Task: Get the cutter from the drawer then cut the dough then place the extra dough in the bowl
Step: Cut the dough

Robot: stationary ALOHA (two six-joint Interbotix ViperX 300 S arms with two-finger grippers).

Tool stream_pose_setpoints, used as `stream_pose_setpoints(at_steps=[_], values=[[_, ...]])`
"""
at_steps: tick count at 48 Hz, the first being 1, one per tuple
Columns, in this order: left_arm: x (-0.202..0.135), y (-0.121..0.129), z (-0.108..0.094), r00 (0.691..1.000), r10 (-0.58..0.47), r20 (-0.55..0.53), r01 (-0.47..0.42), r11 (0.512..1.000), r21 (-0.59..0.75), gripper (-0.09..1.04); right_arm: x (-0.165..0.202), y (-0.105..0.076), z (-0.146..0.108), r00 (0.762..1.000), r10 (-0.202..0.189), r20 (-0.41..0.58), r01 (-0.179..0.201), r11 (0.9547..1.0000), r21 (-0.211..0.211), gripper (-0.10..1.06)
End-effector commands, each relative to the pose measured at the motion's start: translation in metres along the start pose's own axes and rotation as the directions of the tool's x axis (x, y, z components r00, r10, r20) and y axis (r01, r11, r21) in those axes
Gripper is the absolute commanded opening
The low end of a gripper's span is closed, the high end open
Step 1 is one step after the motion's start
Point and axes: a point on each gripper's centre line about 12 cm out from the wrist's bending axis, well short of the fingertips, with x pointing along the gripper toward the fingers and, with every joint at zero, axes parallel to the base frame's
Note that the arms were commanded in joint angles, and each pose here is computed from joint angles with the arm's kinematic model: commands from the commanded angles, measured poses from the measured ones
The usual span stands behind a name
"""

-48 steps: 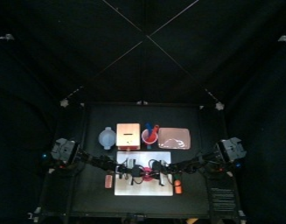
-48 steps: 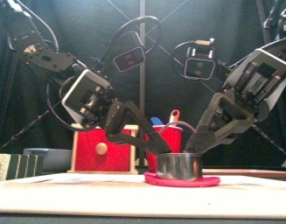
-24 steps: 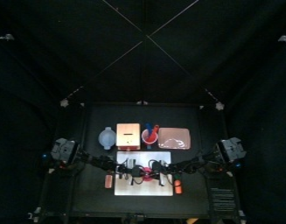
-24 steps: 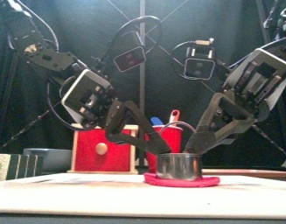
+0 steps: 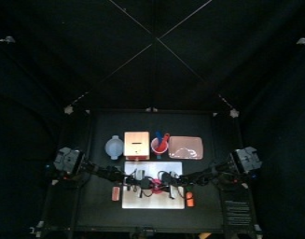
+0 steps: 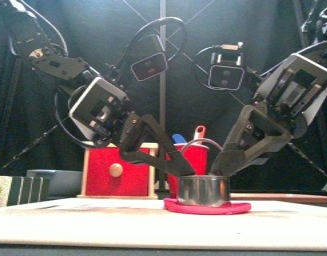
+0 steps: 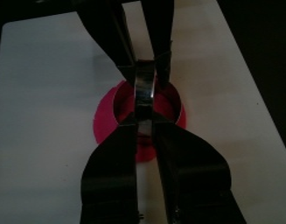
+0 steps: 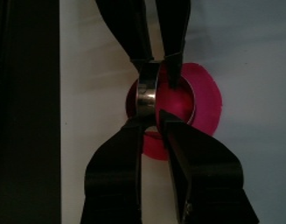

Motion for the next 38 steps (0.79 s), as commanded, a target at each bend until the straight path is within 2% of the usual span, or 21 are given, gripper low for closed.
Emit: stream_pose_setpoints(at_steps=[1, 8, 20, 27, 38], values=[[-0.001, -0.016, -0.031, 0.992, -0.036, -0.121, 0.039, 0.999, 0.021, 0.43, 0.002, -0.006, -0.009, 0.999, -0.016, -0.050, 0.018, 0.9995, 0.026, 0.36], [-0.003, -0.015, -0.027, 0.995, -0.029, -0.096, 0.030, 1.000, 0.002, 0.54, -0.003, -0.004, -0.002, 1.000, -0.008, -0.029, 0.009, 0.9993, 0.035, 0.41], [-0.003, -0.014, -0.024, 0.997, -0.022, -0.074, 0.022, 1.000, -0.008, 0.59, -0.008, -0.003, 0.006, 1.000, -0.001, 0.003, 0.001, 0.9990, 0.045, 0.71], [-0.005, -0.013, -0.020, 0.999, -0.014, -0.043, 0.013, 1.000, -0.016, 0.60, -0.008, -0.001, 0.012, 1.000, 0.003, 0.017, -0.004, 0.9990, 0.045, 0.77], [-0.013, -0.008, -0.014, 1.000, 0.017, 0.010, -0.016, 0.997, -0.081, 0.60, -0.009, 0.003, 0.020, 0.999, 0.015, 0.041, -0.017, 0.9992, 0.036, 0.77]])
